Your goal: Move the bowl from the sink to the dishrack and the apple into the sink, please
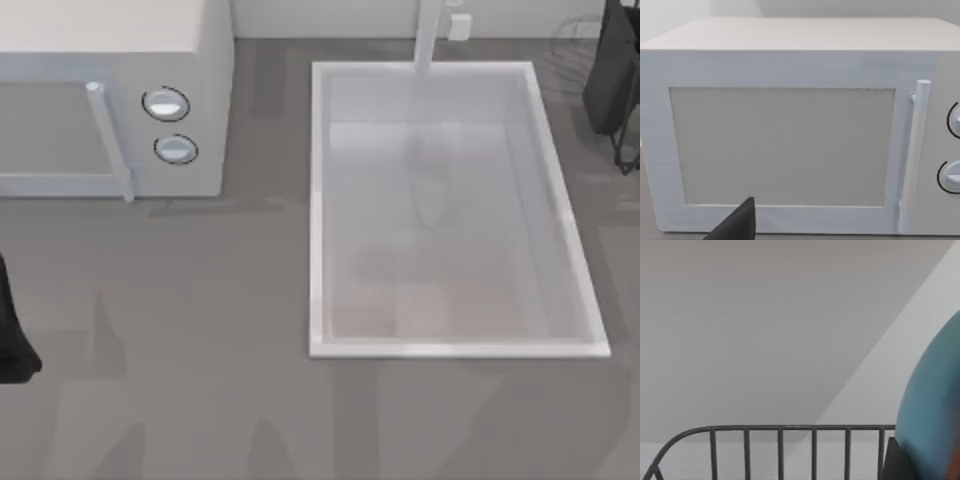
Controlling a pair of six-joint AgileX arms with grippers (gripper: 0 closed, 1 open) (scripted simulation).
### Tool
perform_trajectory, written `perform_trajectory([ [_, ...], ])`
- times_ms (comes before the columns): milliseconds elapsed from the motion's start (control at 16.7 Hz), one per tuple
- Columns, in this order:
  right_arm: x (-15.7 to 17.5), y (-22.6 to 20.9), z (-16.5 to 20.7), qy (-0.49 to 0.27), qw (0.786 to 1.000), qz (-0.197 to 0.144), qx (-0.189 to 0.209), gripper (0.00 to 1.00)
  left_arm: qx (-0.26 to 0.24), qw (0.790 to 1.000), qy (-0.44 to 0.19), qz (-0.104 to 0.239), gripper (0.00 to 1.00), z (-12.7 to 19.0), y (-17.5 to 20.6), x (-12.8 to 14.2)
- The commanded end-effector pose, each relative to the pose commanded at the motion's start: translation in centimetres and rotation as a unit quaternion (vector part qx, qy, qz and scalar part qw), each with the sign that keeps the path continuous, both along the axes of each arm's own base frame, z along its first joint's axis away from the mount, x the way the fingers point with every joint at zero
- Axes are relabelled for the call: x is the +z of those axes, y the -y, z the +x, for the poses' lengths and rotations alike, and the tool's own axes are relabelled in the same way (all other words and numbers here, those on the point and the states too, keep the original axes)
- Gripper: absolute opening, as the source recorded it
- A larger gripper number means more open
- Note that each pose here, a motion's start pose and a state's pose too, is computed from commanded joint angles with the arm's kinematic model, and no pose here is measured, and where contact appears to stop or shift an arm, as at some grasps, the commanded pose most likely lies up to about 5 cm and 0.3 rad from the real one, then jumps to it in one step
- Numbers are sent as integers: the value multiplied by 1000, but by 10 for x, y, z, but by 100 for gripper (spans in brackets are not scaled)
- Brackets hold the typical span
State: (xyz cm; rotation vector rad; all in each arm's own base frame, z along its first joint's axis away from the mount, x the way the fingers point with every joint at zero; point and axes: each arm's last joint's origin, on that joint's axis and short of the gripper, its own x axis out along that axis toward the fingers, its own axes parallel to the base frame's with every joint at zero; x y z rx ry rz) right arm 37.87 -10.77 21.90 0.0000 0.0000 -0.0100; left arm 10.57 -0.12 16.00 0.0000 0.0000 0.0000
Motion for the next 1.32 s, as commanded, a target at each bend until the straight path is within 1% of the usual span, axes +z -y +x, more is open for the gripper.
perform_trajectory([
  [720,0,0,0,0,1000,0,0,98,0,1000,0,0,100,0,0,0],
  [780,0,0,0,0,1000,0,0,100,0,1000,0,0,100,0,0,0],
  [1320,0,1,0,0,1000,0,-1,100,0,1000,0,0,100,0,0,0],
])
